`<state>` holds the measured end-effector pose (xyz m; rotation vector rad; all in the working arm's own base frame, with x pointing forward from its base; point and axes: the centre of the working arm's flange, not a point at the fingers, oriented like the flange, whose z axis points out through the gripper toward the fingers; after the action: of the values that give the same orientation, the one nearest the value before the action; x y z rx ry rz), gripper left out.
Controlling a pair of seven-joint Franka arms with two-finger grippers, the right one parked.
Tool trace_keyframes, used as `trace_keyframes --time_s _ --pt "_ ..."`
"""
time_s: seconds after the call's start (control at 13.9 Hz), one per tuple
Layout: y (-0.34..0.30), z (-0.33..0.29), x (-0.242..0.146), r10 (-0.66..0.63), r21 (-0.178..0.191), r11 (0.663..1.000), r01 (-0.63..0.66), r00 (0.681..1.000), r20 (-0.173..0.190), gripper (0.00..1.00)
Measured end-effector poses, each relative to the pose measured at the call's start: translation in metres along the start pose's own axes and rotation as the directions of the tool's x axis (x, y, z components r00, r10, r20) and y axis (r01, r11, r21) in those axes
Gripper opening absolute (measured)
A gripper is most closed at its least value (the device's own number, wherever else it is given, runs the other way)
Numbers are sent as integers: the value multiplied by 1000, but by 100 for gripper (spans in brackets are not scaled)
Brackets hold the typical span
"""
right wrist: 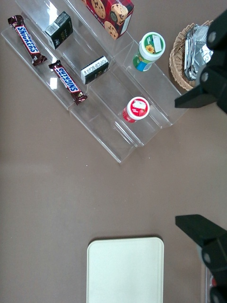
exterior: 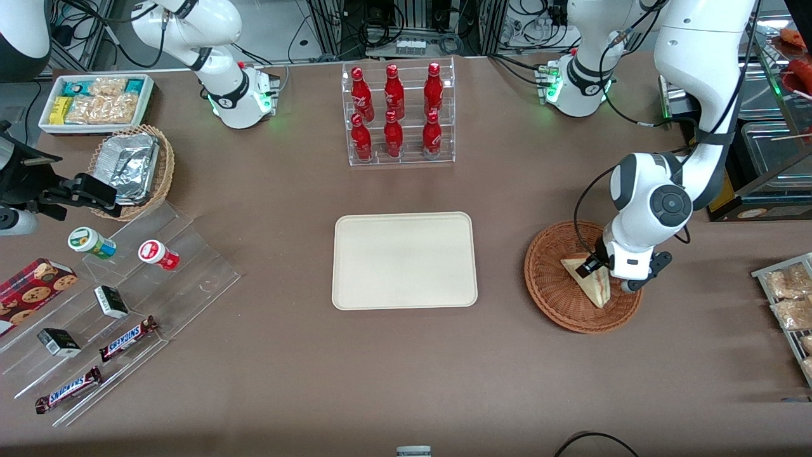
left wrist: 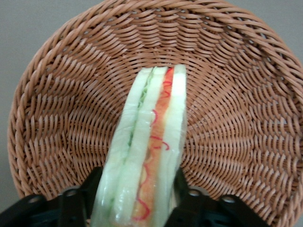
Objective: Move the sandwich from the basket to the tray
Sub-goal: 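Close the left gripper on the sandwich and lift it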
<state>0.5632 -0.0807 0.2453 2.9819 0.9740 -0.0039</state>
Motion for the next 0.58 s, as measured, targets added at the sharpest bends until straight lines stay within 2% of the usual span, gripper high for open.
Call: trace_keyframes --time_s 0.14,0.22,0.29,0.36,0.58 --pt "6 -5 1 7 -8 1000 -7 1000 -8 42" --pt "10 -10 1 11 -12 1000 -11 1000 -12 35" --pt "15 -17 3 15 -8 1000 -15 1000 -8 33" --pt "20 -27 4 28 14 1000 -28 1000 6 30" --pt "46 -79 -4 100 133 985 -106 993 54 20"
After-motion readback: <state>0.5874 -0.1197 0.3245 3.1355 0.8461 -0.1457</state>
